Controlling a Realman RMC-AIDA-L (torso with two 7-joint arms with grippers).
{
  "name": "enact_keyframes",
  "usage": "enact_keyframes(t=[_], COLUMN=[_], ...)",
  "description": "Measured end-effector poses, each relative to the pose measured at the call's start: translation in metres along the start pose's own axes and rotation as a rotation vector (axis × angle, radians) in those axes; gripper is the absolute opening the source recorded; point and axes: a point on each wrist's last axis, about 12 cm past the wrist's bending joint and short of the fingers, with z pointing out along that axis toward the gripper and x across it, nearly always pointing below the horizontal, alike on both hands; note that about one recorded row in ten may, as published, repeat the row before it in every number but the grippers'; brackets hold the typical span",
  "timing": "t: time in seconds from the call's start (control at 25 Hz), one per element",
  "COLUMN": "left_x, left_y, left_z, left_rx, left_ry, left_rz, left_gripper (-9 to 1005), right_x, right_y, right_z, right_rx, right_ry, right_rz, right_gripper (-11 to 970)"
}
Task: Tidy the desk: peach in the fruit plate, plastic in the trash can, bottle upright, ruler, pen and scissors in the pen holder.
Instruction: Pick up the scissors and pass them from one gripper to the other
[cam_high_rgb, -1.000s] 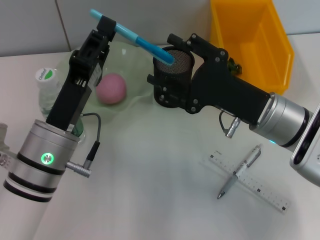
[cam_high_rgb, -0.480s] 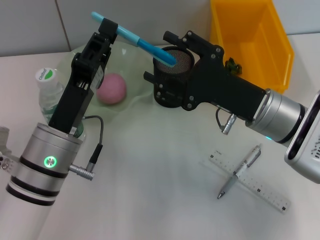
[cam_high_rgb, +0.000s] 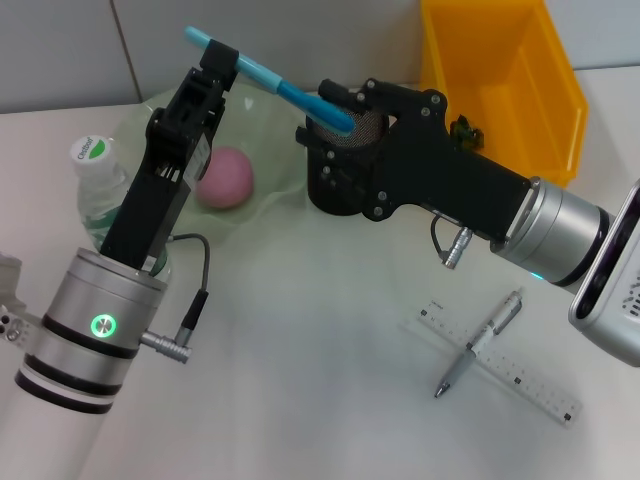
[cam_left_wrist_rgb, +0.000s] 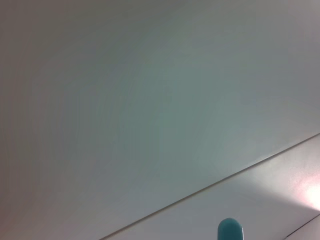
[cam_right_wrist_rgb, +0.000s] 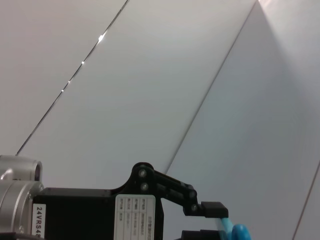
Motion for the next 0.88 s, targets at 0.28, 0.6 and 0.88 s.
enact_keyframes(t=[0.28, 0.6, 0.88], left_x=[0.0009, 0.0011, 0.0014], left_y=[0.0002, 0.0003, 0.0002], left_z=[0.0000, -0.0004, -0.0006], left_rx=[-0.004, -0.005, -0.006], left_ry=[0.003, 0.003, 0.003], left_rz=[-0.002, -0.003, -0.005], left_gripper=[288, 292, 296], right_x=[-0.0003, -0.0004, -0.0005], right_y=[0.0005, 0.0008, 0.0007], right_z=[-0.0002, 0.0002, 0.0006], right_rx=[0.003, 0.003, 0.003], right_ry=[-0.002, -0.004, -0.005], right_rz=[0.003, 0.005, 0.005], right_gripper=[340, 338, 162])
